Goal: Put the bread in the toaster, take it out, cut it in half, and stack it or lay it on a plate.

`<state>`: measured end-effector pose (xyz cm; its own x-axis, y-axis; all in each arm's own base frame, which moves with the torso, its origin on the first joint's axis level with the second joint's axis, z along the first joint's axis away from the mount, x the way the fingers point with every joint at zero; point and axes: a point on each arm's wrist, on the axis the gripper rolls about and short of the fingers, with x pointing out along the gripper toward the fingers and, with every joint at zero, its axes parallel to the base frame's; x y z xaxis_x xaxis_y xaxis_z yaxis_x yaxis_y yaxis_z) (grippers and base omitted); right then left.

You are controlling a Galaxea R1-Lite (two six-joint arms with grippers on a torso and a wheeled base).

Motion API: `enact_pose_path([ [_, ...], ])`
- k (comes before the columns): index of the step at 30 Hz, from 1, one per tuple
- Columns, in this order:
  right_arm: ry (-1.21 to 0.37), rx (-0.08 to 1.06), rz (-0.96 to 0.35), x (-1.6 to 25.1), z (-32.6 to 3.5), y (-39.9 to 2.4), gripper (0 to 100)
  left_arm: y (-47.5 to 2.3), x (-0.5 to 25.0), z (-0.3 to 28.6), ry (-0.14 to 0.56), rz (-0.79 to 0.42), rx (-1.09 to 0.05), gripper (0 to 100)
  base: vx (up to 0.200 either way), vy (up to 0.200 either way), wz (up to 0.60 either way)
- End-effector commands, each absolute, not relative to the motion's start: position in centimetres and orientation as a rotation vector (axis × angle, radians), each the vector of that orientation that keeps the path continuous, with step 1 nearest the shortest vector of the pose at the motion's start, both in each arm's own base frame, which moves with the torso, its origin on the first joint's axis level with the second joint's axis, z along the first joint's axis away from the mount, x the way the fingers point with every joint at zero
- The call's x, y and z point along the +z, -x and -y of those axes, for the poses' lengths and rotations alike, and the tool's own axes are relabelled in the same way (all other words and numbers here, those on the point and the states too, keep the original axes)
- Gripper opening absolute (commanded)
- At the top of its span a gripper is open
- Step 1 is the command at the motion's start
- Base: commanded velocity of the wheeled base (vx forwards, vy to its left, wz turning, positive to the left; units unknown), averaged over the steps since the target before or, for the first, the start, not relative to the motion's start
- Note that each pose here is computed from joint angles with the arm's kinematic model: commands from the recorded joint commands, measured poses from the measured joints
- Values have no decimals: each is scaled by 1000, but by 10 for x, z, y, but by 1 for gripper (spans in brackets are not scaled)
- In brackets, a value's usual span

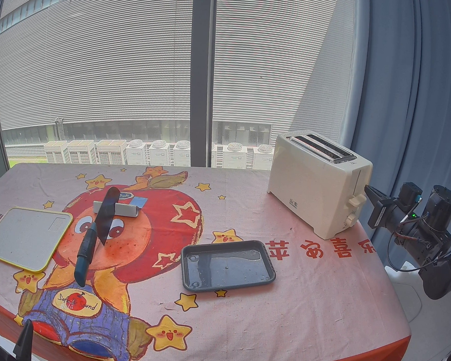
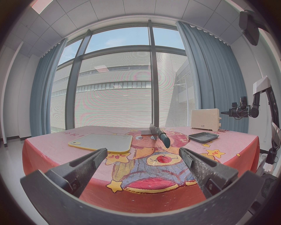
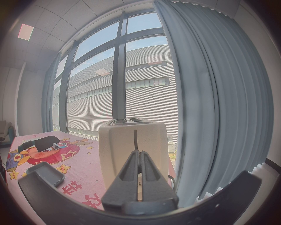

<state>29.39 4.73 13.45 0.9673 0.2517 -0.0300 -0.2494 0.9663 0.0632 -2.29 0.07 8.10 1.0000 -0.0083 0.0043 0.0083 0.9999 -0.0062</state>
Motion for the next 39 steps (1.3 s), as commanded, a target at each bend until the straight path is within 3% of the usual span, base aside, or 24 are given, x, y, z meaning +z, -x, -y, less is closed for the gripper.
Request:
enact_pose_path([
  [1, -59, 256, -9, 142, -47, -290, 0, 23, 76, -1, 8, 3, -8, 100, 0, 0, 0],
  [14, -50, 270, 52, 162, -47, -280, 0, 23, 76, -1, 6, 3, -8, 100, 0, 0, 0],
  [39, -34, 285, 66, 165, -50, -275, 0, 23, 76, -1, 8, 3, -8, 100, 0, 0, 0],
])
